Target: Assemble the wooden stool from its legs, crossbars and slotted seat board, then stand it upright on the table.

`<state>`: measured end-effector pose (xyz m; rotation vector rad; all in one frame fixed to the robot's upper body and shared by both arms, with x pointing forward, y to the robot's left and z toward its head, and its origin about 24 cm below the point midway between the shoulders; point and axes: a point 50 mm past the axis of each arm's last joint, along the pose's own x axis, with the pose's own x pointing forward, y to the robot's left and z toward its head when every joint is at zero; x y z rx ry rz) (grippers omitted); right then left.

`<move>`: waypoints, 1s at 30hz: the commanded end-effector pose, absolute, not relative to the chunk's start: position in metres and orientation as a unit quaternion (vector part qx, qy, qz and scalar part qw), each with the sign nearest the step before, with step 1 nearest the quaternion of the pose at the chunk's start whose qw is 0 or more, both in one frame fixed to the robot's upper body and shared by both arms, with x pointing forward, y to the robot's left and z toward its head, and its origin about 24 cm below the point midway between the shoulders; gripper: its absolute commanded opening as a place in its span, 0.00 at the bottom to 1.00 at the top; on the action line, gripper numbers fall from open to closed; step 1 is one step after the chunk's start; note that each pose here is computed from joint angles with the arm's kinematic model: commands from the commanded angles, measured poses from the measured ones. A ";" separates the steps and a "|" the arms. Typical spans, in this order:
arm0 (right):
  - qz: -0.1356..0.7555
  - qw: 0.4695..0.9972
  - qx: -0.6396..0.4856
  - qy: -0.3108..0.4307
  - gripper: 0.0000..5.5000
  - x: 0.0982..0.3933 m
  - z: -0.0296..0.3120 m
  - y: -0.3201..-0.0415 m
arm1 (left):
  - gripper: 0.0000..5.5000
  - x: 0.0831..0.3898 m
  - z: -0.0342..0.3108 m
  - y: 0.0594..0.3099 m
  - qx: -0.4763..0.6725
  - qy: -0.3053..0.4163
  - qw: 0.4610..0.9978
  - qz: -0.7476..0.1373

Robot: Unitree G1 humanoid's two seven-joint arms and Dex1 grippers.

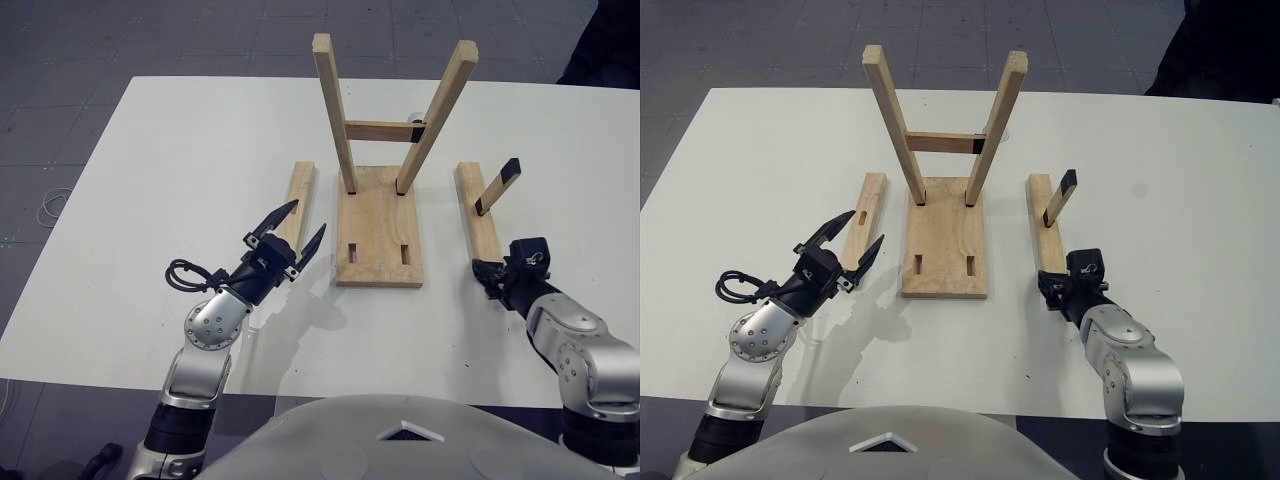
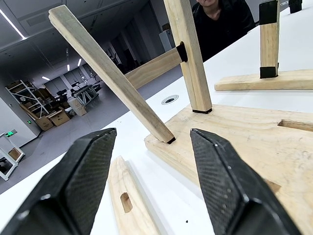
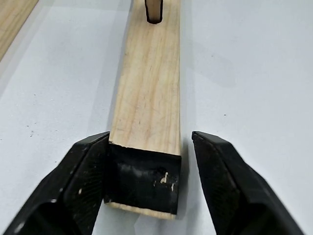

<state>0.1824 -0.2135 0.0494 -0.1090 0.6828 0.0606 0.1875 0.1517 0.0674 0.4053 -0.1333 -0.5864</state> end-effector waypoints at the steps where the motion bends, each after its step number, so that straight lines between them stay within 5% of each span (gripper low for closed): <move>1: 0.017 0.935 -0.076 0.346 0.39 0.186 0.047 -0.219 | 0.52 0.189 0.068 0.151 0.199 -0.069 0.934 -0.289; 7: 0.002 0.965 -0.068 0.253 0.37 0.205 0.058 -0.223 | 0.52 0.191 0.069 0.152 0.199 -0.069 0.935 -0.286; 20: 0.031 0.996 0.007 -0.085 0.37 0.257 0.174 -0.209 | 0.52 0.217 0.100 0.174 0.197 -0.105 0.943 -0.247; 30: 0.258 0.947 0.149 -0.119 0.37 0.256 0.224 -0.174 | 0.52 0.234 0.153 0.195 -0.065 -0.102 0.947 -0.298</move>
